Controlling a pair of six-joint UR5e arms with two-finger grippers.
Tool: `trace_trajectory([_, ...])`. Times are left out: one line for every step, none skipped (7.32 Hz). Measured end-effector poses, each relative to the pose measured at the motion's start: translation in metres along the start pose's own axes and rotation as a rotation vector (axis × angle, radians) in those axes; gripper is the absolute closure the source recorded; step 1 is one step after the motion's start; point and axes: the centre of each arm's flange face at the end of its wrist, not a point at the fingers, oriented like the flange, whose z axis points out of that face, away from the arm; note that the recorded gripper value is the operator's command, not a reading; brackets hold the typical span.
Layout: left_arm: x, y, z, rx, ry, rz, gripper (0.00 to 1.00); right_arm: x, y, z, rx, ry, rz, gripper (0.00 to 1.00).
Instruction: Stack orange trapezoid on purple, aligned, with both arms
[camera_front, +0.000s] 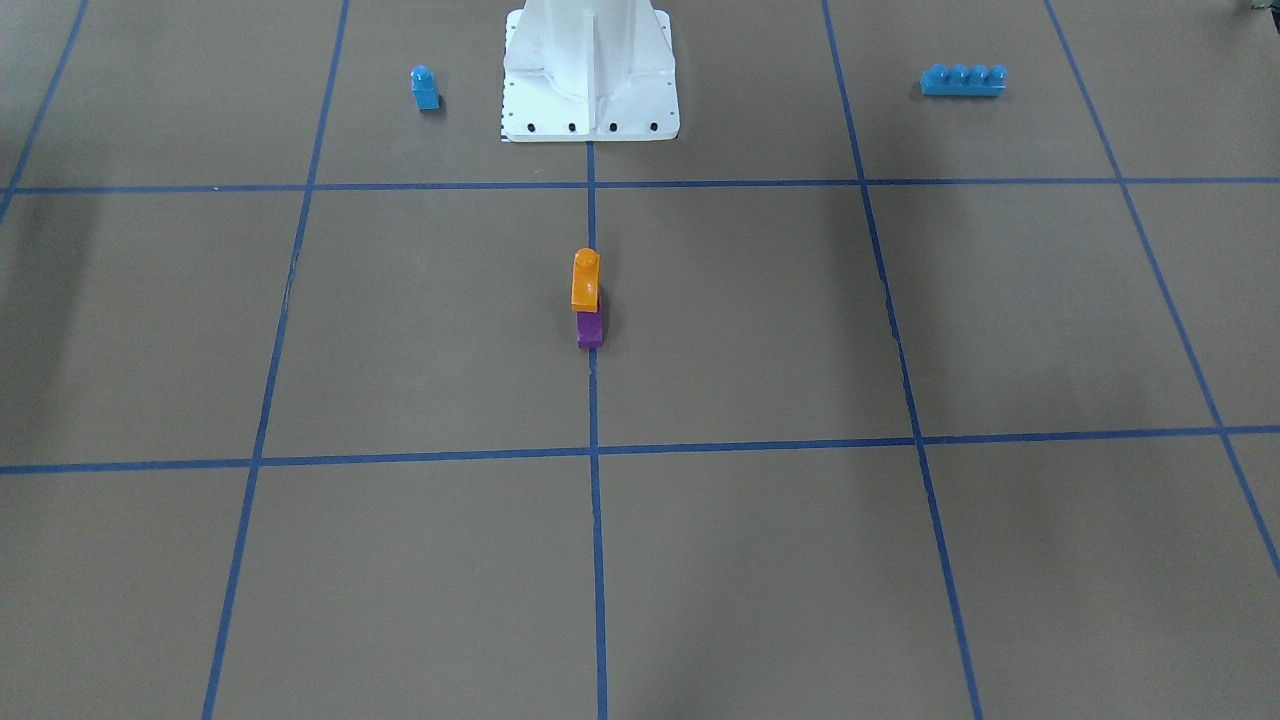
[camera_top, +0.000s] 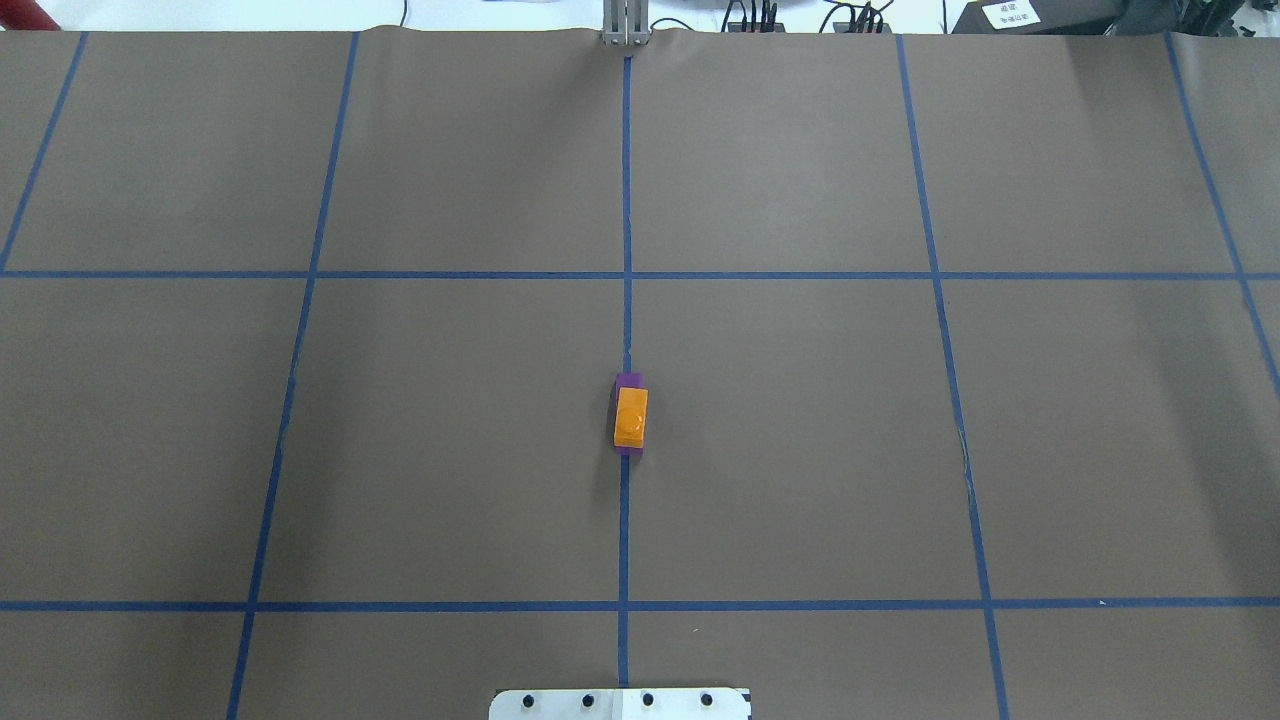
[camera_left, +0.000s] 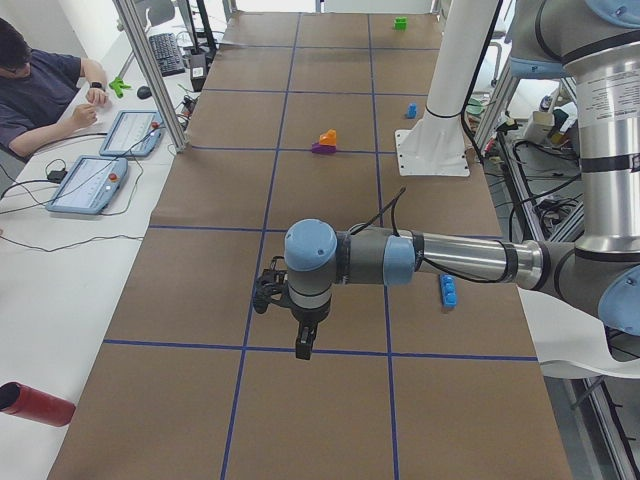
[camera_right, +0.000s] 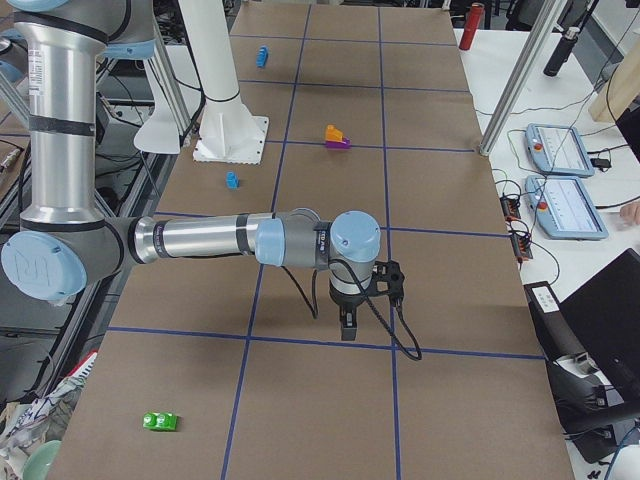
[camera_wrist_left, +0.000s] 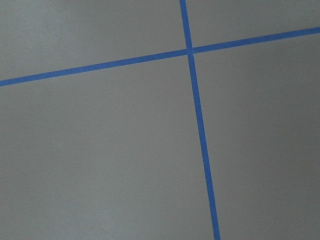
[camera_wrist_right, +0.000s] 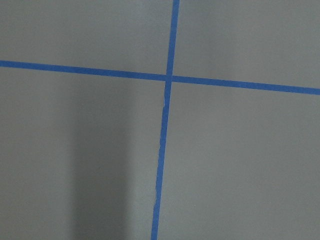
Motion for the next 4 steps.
trace_trajectory([0.0008, 0.0000, -0.0010, 0.001, -0.001, 0.000, 0.00, -0.0005, -0.0001, -0.0005, 0.001, 0.000, -0.001, 0.00])
trace_trajectory([0.0012, 0.0001, -0.0014, 0.001, -0.001, 0.000, 0.00, -0.0010, -0.0002, -0.0009, 0.003, -0.001, -0.002, 0.00])
trace_trajectory([0.0013, 0.0001, -0.0015, 0.000, -0.001, 0.000, 0.00, -0.0019, -0.0003, -0.0013, 0.004, -0.007, -0.003, 0.00])
trace_trajectory([0.0013, 0.0000, -0.0016, 0.000, -0.001, -0.001, 0.00, -0.0028, -0.0005, -0.0015, 0.005, -0.014, -0.003, 0.00])
